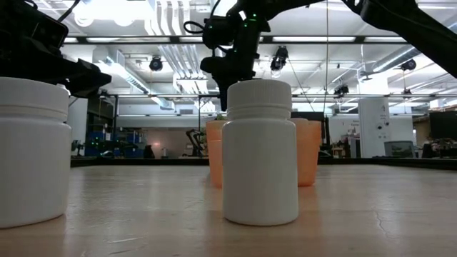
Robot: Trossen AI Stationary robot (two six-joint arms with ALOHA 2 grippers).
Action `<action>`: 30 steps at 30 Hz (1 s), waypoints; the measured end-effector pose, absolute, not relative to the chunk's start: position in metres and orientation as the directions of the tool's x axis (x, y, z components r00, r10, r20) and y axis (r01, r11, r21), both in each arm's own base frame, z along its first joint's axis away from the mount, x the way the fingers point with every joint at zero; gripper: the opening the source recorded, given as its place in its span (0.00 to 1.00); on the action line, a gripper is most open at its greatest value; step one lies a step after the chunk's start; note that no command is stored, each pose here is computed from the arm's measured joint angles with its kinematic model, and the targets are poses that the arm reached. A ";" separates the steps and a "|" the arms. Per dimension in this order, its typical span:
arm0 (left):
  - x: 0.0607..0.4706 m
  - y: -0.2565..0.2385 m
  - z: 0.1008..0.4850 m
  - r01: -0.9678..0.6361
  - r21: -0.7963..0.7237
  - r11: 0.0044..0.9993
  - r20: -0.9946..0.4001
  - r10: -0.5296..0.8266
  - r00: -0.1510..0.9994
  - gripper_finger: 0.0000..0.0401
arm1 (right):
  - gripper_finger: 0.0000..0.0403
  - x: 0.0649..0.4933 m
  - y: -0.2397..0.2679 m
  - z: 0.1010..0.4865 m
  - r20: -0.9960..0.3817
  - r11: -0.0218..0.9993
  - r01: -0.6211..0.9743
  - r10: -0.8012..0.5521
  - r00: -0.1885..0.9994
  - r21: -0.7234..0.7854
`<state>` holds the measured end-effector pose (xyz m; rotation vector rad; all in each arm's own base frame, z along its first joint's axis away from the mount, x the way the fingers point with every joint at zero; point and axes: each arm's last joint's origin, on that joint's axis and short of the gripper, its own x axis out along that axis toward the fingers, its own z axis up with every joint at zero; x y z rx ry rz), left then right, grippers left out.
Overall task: Pick and place pill bottles into a basket
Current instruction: Put the white pill bottle into the orange bin
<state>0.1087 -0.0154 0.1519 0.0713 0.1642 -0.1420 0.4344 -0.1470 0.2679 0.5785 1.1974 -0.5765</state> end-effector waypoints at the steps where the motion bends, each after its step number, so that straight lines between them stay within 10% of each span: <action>1: 0.109 -0.015 0.152 0.147 0.059 0.987 -0.168 -0.135 0.977 0.57 | 0.49 0.434 -0.147 0.268 -0.961 0.720 0.685 -0.098 0.260 0.112; 30: 0.109 -0.015 0.152 0.147 0.059 0.987 -0.168 -0.135 0.977 0.57 | 0.49 0.437 -0.145 0.227 -0.969 0.748 0.656 -0.077 0.237 0.101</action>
